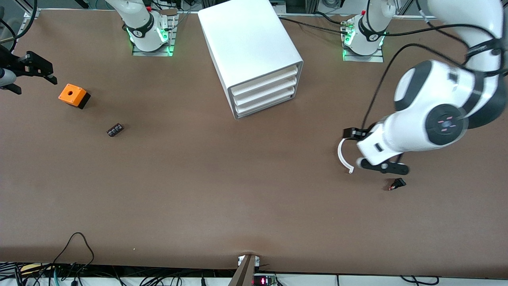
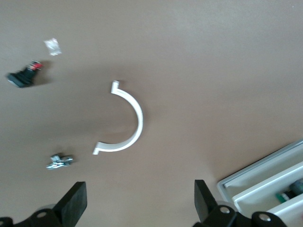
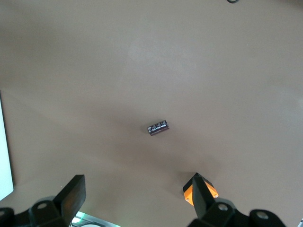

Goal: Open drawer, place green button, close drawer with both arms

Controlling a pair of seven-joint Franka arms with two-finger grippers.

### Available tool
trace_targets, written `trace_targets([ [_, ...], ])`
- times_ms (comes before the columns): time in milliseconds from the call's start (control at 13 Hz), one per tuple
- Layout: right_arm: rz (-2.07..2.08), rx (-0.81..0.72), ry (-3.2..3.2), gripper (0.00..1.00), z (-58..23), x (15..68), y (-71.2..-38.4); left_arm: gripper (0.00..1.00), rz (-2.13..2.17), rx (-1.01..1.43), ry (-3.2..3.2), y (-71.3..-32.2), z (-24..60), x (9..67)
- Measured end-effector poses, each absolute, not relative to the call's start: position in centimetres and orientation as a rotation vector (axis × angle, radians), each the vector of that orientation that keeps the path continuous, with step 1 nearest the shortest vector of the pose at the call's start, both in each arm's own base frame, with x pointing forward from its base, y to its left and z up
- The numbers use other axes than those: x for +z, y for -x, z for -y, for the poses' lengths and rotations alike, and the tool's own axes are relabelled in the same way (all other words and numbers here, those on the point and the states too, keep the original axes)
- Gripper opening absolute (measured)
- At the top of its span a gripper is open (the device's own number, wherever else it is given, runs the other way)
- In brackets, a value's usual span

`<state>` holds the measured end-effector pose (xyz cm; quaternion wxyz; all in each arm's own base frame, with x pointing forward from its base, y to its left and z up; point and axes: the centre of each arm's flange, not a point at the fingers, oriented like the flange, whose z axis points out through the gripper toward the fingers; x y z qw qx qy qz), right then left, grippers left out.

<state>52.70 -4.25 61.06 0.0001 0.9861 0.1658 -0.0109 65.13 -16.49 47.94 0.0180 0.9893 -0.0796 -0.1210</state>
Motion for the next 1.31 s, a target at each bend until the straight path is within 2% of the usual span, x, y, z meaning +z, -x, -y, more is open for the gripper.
trace_targets([
  [615,-0.519,-0.037,-3.098,1.0,4.3,61.0,-52.7,1.0,0.231,-0.085,-3.167,-58.9,7.2,60.8],
  [923,-0.519,-0.055,-3.101,1.0,4.3,60.9,-52.6,1.0,0.091,-0.033,-3.139,-57.4,2.3,59.0],
  [1308,-0.519,-0.06,-3.102,1.0,4.3,60.9,-52.5,1.0,0.099,-0.047,-3.172,-56.6,1.8,58.9],
])
